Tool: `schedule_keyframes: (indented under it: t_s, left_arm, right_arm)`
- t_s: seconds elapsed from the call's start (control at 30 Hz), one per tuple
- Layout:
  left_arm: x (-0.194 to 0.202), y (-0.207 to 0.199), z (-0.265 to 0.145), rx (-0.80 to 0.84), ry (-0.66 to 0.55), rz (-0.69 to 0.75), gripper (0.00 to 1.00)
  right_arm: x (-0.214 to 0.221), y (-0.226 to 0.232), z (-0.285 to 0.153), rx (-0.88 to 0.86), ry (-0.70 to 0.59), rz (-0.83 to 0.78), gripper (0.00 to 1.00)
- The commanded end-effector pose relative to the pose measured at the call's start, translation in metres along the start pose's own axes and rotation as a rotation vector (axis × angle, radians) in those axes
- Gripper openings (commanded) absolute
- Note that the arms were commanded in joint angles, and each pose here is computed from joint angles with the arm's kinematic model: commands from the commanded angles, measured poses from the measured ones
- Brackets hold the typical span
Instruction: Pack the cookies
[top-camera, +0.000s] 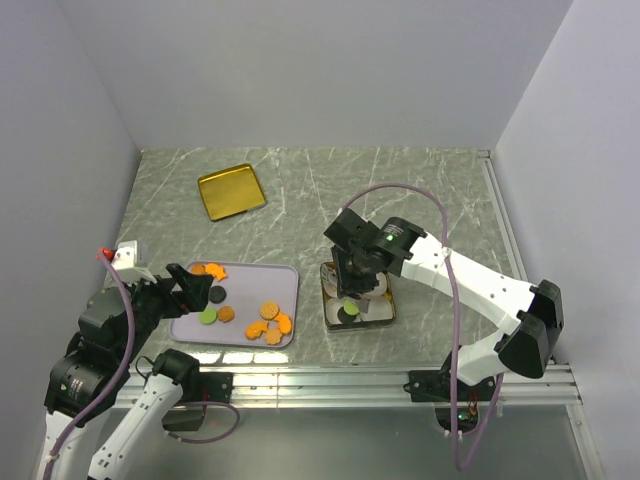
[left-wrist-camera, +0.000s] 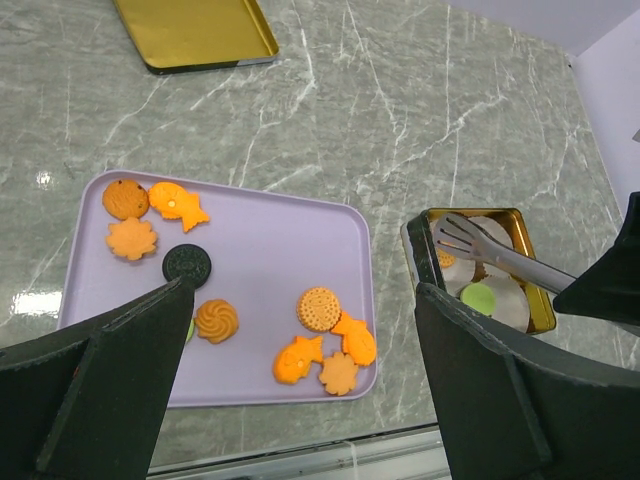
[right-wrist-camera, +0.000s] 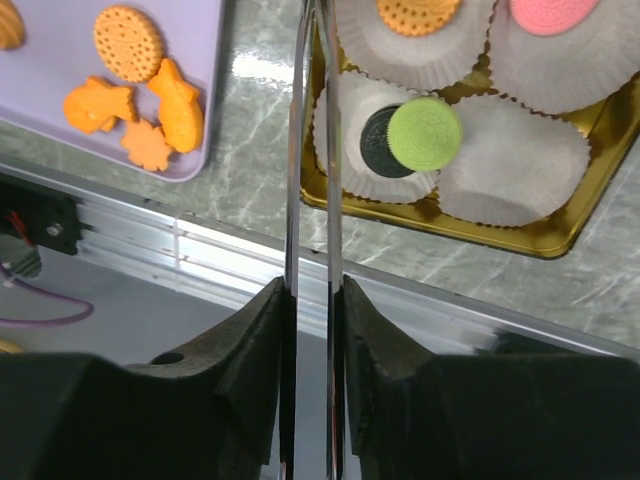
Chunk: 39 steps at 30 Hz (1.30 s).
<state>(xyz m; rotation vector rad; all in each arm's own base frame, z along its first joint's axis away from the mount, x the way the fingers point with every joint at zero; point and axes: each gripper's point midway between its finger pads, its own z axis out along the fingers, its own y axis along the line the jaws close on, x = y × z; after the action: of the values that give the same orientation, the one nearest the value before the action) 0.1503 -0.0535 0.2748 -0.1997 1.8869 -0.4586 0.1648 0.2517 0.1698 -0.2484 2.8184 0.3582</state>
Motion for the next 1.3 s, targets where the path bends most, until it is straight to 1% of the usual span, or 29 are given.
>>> schedule_keyframes:
  t_s: [0.0, 0.13, 0.43, 0.6, 0.9, 1.27]
  left_arm:
    - [-0.009, -0.002, -0.003, -0.003, -0.029, -0.013, 0.98]
    - [-0.009, -0.002, -0.002, 0.0, -0.024, -0.009, 0.98]
    - [-0.007, -0.003, 0.0, 0.004, -0.015, -0.004, 0.98]
    - [-0.007, -0.003, 0.0, 0.003, -0.017, -0.005, 0.98]
    - [-0.008, -0.003, -0.001, 0.002, -0.021, -0.007, 0.98]
    - [-0.009, -0.002, -0.002, 0.004, -0.027, -0.007, 0.98]
  right_arm:
    - [-0.004, -0.008, -0.013, 0.025, -0.043, -0.026, 0.37]
    - [0.002, -0.024, -0.028, 0.054, -0.073, -0.015, 0.44]
    - [0.03, -0.046, -0.046, 0.098, -0.05, -0.012, 0.47]
    - [0.046, -0.052, -0.05, 0.111, -0.01, -0.022, 0.52]
    - [0.068, -0.048, -0.041, 0.12, 0.065, -0.057, 0.54]
    - [0.073, -0.038, -0.022, 0.157, 0.103, -0.091, 0.55]
